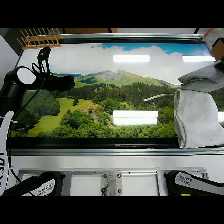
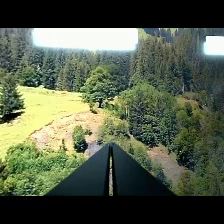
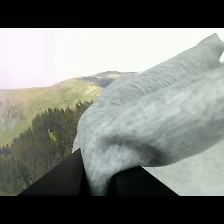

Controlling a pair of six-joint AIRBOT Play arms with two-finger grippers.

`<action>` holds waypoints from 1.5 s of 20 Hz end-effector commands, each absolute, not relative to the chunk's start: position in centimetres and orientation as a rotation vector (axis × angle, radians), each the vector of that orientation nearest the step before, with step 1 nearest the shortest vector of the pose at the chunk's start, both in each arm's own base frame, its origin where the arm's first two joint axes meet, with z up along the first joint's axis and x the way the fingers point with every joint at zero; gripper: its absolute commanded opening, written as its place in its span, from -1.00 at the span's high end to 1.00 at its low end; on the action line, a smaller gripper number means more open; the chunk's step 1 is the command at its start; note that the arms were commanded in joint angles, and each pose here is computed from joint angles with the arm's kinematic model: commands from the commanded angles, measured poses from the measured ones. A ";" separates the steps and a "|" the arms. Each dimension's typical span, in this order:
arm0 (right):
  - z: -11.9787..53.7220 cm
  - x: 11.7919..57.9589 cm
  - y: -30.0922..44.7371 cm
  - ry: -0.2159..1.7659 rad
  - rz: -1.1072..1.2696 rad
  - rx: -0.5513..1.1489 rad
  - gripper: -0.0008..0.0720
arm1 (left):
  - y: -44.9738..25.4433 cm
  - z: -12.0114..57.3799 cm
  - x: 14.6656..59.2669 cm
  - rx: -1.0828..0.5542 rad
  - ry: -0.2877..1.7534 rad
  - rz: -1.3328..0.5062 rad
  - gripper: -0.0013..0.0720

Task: Fold the clothes and pants, and hang the long-sleeved shirts on hangers.

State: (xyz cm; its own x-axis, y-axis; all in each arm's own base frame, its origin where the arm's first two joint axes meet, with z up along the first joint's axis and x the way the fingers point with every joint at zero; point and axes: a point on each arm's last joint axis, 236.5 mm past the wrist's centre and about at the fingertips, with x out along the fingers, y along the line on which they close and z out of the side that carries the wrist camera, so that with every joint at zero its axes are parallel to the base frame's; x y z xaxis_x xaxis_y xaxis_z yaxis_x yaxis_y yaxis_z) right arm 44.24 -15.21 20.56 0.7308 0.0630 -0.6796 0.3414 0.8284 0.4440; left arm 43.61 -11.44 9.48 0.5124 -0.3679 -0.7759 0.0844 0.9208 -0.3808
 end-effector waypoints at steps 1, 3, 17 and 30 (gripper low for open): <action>20.9 39.5 -16.6 0.806 -0.256 0.621 0.90 | -11.5 9.4 43.6 -0.311 1.000 -0.278 0.94; 18.6 36.0 -17.5 0.927 -0.367 0.594 0.90 | -11.5 9.4 43.6 -0.306 1.000 -0.280 0.94; 4.3 22.9 -19.9 1.415 -0.691 0.472 0.90 | -11.5 9.3 43.5 -0.305 1.006 -0.281 0.94; 8.4 28.3 -16.0 1.165 -0.449 0.438 -0.74 | -11.5 9.2 43.3 -0.305 1.014 -0.283 0.94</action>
